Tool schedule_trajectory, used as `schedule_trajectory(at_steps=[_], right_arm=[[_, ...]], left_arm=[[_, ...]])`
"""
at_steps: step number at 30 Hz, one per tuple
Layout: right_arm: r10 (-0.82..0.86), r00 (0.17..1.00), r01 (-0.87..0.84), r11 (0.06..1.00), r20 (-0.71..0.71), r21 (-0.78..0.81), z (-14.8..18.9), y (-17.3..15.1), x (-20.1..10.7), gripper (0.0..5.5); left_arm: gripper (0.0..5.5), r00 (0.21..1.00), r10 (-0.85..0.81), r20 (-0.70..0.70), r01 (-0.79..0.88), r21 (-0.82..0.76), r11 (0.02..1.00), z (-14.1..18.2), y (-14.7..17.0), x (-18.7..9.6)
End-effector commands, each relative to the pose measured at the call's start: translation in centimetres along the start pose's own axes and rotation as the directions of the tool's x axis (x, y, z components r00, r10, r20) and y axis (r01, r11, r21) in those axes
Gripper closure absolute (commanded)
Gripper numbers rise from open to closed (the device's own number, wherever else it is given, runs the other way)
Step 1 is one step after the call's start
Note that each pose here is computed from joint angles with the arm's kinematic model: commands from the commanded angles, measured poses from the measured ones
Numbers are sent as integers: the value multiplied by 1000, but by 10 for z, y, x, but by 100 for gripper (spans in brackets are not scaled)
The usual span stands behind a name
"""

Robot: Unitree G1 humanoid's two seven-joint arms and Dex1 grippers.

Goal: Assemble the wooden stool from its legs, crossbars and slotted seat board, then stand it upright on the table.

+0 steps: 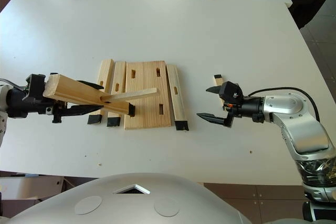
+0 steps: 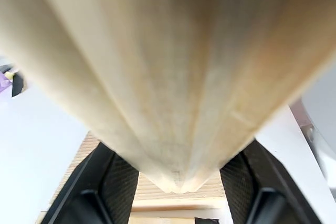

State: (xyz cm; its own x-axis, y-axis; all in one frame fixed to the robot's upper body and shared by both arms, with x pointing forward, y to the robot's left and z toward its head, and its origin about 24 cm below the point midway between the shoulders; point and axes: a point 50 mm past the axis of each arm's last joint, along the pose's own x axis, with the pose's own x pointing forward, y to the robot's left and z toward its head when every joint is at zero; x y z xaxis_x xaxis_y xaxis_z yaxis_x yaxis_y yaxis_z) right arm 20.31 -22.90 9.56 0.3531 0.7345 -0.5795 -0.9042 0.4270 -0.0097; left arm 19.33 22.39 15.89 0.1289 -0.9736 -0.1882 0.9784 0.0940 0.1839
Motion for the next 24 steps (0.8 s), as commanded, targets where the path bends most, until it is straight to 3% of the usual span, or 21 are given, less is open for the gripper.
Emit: schedule_trajectory(at_steps=[1,11,24], right_arm=[[-1,1000,1,1000,8,-10,2,1,1,64],[2,1000,-2,1000,7,-16,3,0,3,64],[-3,1000,3,1000,-3,-29,3,-2,3,64]], left_arm=[[343,999,-11,-39,11,7,1000,-2,0,-2],[343,999,-28,-17,28,-11,1000,-10,-8,9],[343,997,70,-28,-72,-57,996,-8,5,10]])
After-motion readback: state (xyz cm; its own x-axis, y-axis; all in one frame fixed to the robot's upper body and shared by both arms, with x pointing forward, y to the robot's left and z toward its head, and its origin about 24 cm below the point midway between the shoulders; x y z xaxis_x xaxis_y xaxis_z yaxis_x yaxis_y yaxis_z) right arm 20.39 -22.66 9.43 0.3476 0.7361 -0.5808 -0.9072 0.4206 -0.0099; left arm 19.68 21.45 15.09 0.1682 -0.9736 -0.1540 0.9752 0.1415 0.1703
